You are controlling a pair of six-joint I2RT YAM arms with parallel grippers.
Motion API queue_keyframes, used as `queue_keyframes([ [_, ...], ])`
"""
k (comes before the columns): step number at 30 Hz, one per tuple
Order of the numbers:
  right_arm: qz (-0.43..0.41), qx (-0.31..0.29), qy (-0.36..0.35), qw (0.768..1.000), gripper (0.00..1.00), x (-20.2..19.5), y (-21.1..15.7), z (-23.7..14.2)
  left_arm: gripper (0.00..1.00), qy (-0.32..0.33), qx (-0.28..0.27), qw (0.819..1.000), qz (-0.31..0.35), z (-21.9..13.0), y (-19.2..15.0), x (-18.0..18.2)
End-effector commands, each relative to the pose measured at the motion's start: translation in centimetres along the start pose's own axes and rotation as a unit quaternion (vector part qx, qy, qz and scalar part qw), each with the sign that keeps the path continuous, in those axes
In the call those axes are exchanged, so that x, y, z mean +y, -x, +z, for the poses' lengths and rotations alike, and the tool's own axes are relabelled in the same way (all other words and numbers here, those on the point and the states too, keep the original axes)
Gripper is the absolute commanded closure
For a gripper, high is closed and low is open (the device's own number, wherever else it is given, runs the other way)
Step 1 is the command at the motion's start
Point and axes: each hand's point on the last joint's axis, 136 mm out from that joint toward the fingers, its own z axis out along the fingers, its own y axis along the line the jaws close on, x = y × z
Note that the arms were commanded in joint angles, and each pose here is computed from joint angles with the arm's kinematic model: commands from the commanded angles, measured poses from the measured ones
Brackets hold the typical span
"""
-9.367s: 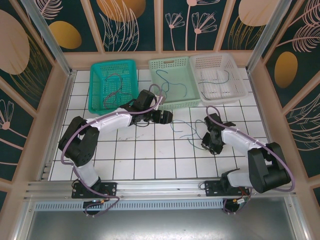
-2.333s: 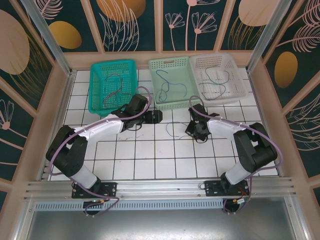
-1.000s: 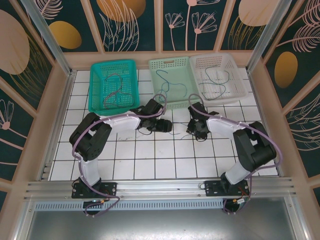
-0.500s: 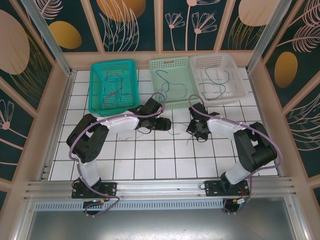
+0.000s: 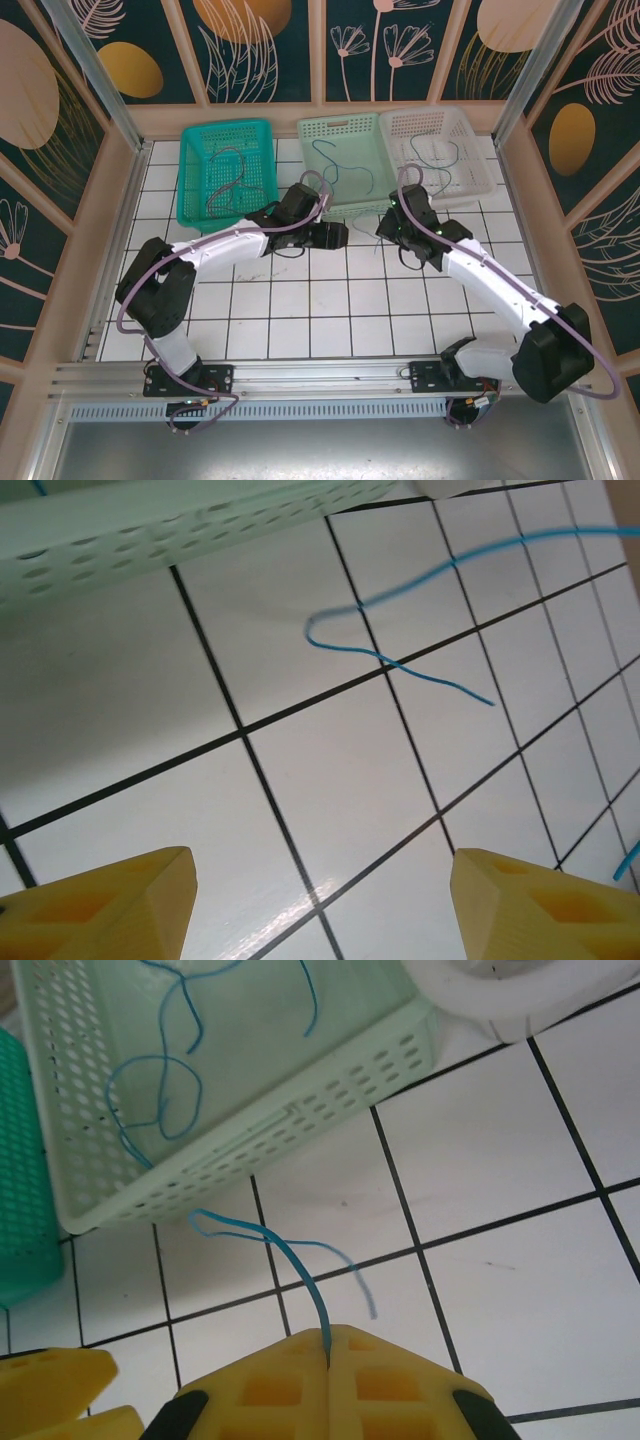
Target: Untangle the cables
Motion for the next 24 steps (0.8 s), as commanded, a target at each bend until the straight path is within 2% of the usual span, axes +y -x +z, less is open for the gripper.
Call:
queue_keyframes([
  [1,0.000,-0.041,0.023,0.999,1.00,1.4,2.1,-1.6,0.31,-0.039,-0.020,0.999,0.006,-0.3,1.5,-2.1],
  [9,0.019,-0.074,0.053,0.996,1.00,3.4,4.7,-3.1,0.31,-0.024,-0.055,0.998,0.003,-0.9,3.3,-2.2],
  [15,0.075,-0.091,0.122,0.986,1.00,5.3,8.4,-2.6,0.29,-0.021,-0.105,0.994,-0.010,-3.1,4.0,-2.0],
  [18,0.106,-0.088,0.162,0.977,1.00,5.8,10.1,-1.7,0.27,-0.006,-0.109,0.994,-0.012,-3.5,3.5,-1.2],
  [22,0.114,-0.086,0.183,0.973,1.00,6.3,11.5,-0.2,0.21,0.002,-0.120,0.993,-0.023,-4.2,3.0,-0.5],
  [24,0.116,-0.085,0.198,0.970,1.00,6.8,11.7,0.7,0.11,0.005,-0.128,0.991,-0.027,-4.6,3.0,-0.3],
])
